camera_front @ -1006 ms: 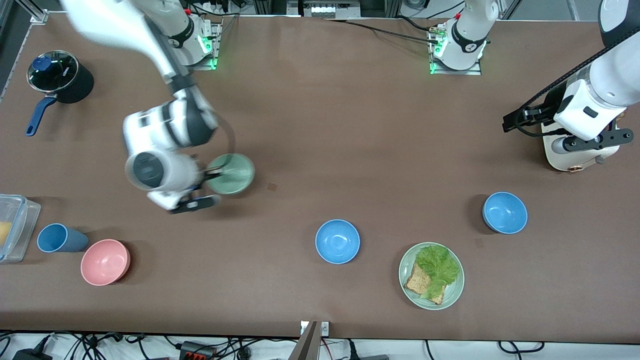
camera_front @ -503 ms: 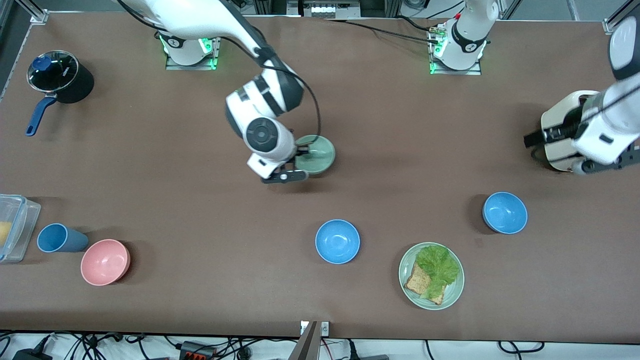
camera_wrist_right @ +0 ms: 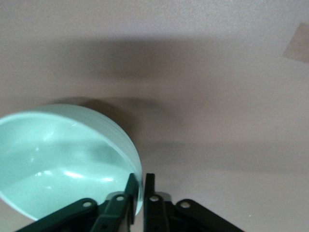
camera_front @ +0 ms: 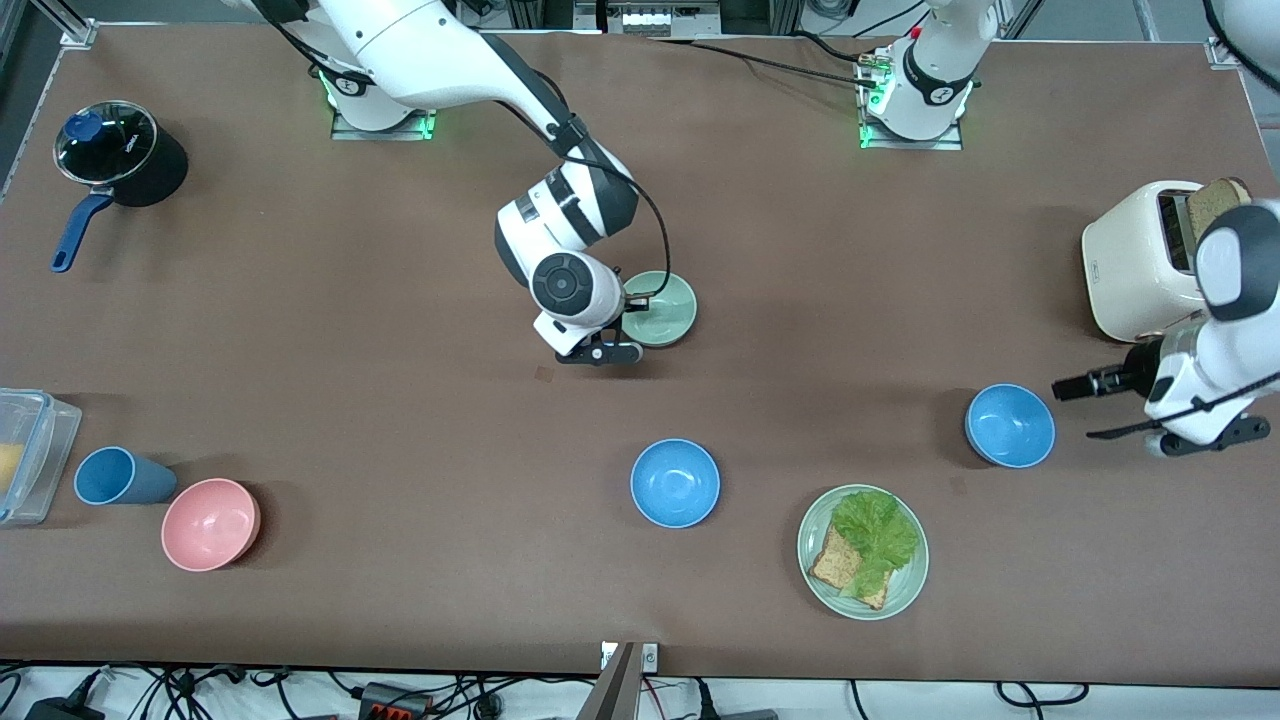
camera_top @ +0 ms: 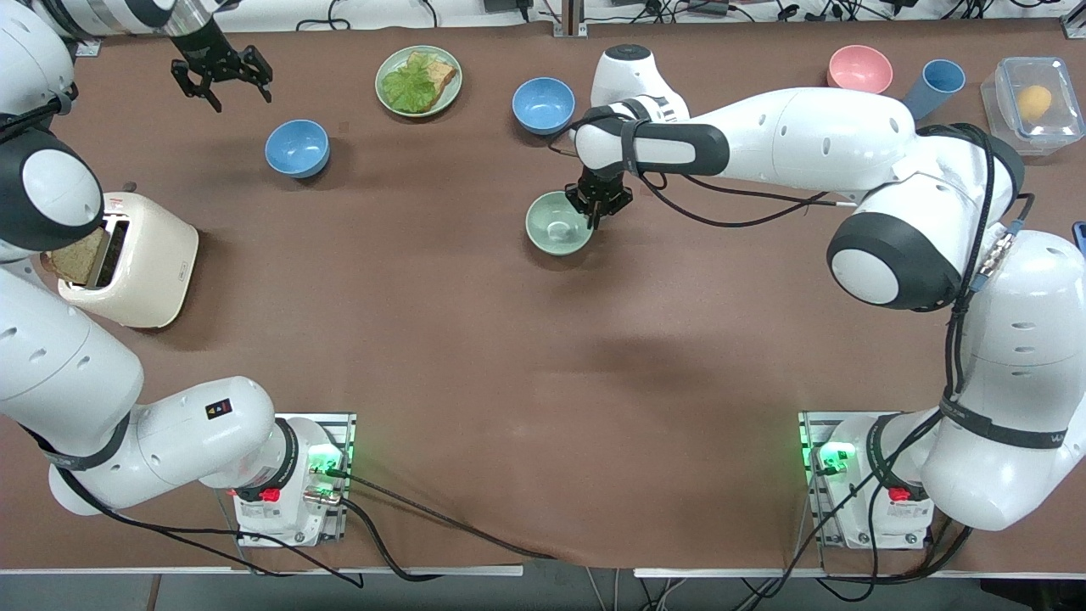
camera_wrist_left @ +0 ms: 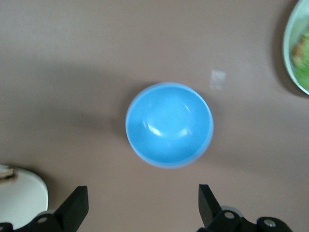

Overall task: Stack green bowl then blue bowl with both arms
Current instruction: 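Release the green bowl while the left gripper reaches the blue bowl, then grasp the blue bowl rim with the left gripper while the right withdraws, then carry the blue bowl with the left gripper over the green bowl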

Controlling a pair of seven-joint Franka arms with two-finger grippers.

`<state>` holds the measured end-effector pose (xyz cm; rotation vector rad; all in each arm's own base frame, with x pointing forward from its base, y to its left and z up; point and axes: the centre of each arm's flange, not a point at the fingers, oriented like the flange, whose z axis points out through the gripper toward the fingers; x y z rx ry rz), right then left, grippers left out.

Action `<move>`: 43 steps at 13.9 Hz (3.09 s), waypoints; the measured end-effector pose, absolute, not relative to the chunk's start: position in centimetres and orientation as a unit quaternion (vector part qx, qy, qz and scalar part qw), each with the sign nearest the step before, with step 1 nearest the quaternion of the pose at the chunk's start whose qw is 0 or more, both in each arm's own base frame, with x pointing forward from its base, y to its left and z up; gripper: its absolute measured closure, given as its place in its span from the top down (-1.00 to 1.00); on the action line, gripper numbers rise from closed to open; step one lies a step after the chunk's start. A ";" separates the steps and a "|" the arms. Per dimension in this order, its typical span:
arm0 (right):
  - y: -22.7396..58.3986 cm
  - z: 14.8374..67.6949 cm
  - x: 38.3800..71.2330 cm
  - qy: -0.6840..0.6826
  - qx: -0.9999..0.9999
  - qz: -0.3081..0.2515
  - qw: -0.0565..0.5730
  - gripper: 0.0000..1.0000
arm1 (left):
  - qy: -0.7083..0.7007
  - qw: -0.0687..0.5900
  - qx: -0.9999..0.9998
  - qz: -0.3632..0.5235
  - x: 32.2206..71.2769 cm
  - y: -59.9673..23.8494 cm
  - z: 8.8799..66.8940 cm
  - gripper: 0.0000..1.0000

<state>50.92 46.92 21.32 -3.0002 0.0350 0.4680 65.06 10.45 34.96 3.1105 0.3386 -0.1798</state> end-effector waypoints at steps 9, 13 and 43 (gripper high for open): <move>33.5 42.9 61.9 0.104 -0.993 0.021 0.048 1.00 | 0.088 0.005 0.996 0.000 63.6 11.6 24.7 1.00; 21.6 47.9 64.8 0.128 -0.992 0.006 0.018 1.00 | 0.092 0.012 0.996 0.008 63.1 12.0 22.0 0.81; -3.6 57.0 57.2 0.040 -0.999 0.012 -0.001 1.00 | 0.103 0.023 0.990 -0.097 55.7 -26.1 44.4 -0.91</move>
